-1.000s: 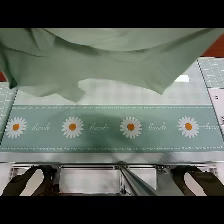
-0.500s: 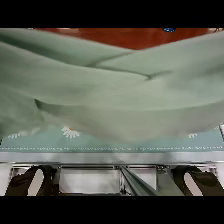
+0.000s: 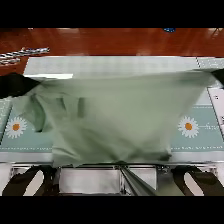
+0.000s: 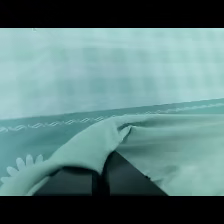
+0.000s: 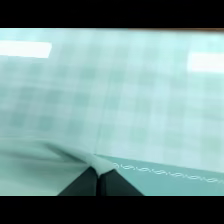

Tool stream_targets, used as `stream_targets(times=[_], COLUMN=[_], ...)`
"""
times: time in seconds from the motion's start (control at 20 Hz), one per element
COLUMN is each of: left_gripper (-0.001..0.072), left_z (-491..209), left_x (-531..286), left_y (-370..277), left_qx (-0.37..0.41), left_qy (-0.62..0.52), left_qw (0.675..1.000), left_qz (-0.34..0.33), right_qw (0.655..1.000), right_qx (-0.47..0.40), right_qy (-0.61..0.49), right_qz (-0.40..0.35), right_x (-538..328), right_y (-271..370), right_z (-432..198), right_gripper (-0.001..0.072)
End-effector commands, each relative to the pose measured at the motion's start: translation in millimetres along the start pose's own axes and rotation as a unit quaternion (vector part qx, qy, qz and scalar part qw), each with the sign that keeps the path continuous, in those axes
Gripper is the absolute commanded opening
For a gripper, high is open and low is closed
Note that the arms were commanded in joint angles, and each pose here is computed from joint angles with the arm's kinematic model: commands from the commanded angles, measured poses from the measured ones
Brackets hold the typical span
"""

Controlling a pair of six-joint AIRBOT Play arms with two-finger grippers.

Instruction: Fold the shirts.

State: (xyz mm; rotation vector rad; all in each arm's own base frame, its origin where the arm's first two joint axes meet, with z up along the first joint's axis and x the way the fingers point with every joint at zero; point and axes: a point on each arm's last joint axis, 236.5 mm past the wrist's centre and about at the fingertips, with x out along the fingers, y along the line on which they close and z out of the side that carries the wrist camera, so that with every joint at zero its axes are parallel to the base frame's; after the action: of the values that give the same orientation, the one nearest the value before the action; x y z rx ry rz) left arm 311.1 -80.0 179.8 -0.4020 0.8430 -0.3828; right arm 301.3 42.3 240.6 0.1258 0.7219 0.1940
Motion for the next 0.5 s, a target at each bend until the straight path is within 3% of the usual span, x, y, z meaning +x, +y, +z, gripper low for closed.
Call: stream_targets(times=[0.0,0.2,0.45], left_gripper=[0.0019,0.0019,0.0025], left_z=[4,23,47], left_x=[93,184,242], left_y=[56,88,88], left_qx=[-0.049,-0.085,-0.121], left_qy=[0.011,0.022,0.057], left_qw=[0.998,0.996,0.991], left_qz=[0.025,0.035,-0.008], right_qw=[0.998,0.988,0.972], right_qx=[0.046,0.107,0.179], right_qy=[0.048,0.111,0.145], right_qz=[0.005,0.020,0.035], right_x=[102,218,306], right_y=[-26,-48,-61], right_z=[-12,-28,-29], right_gripper=[0.0023,0.0023,0.0024])
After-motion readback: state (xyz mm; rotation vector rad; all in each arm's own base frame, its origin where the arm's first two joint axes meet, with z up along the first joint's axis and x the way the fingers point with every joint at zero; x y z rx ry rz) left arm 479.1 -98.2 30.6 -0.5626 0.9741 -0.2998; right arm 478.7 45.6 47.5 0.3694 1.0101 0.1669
